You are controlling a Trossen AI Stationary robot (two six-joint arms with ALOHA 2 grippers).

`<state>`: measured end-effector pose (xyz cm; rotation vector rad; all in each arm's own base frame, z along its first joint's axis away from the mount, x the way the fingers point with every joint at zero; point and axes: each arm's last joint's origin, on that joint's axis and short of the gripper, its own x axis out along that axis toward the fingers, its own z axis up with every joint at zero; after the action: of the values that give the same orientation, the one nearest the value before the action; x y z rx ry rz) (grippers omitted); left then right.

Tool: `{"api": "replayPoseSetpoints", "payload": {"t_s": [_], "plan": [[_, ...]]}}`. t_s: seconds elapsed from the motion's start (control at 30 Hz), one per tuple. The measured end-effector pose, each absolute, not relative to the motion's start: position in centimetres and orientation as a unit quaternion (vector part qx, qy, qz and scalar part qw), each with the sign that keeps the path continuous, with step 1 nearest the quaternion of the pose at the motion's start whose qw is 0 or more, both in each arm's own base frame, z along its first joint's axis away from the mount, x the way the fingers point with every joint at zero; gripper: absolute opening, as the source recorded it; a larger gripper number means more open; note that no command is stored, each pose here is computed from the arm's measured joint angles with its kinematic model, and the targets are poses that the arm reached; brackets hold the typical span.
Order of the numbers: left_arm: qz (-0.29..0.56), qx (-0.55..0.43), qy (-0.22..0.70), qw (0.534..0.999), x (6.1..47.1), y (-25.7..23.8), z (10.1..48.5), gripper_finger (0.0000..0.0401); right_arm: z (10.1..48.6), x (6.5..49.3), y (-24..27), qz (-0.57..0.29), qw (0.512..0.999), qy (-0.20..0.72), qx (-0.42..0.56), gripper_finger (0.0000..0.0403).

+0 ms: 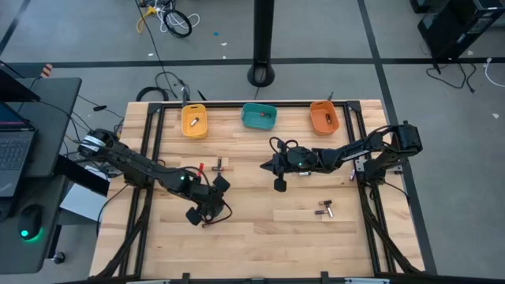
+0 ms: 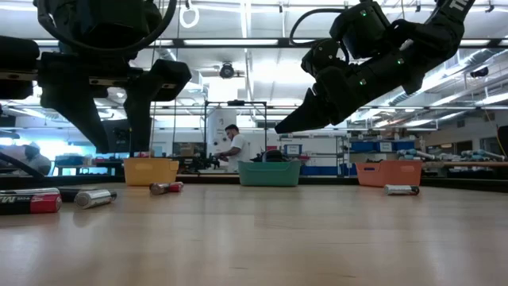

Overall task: Sort batteries
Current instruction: Put the silver battery into the yellow bin

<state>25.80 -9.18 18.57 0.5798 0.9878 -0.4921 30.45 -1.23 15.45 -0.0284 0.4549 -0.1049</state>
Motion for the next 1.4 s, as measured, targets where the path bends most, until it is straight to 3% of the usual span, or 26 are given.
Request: {"api": "replayPoseSetpoints", "payload": {"t_s": [0.1,0.2,0.37,0.57,0.8,0.93,1.07,1.4], "plan": [[-0.2,0.211,0.498,0.817,25.5,-9.5,18.9,0.0184,15.4,30.5,-1.2,-0.053,0.973,0.225,-0.011,0.0024],[-0.149,0.082,0.545,0.821,25.3,-10.2,20.0,0.0184,15.4,30.4,-1.2,-0.054,0.973,0.225,-0.007,0.002],[-0.072,-0.155,0.603,0.779,24.8,-11.4,21.0,0.0184,15.4,30.4,-1.2,-0.054,0.973,0.225,-0.006,0.0017],[0.042,-0.286,0.632,0.719,23.5,-12.1,19.7,0.0184,15.4,30.4,-1.2,-0.053,0.973,0.226,-0.006,0.0021],[0.144,-0.339,0.592,0.716,23.2,-11.5,18.2,0.0184,15.4,30.4,-1.2,-0.051,0.972,0.227,-0.014,0.0016],[0.183,-0.372,0.591,0.692,22.7,-11.3,17.2,0.0184,15.4,30.4,-1.2,-0.051,0.972,0.229,-0.015,0.0017],[0.206,-0.387,0.59,0.678,22.3,-11.3,16.7,0.0183,15.4,30.4,-1.2,-0.051,0.972,0.229,-0.015,0.0023],[0.248,-0.366,0.567,0.695,22.0,-11.0,16.6,0.0183,15.4,30.4,-1.2,-0.051,0.972,0.229,-0.015,0.0017]]}}
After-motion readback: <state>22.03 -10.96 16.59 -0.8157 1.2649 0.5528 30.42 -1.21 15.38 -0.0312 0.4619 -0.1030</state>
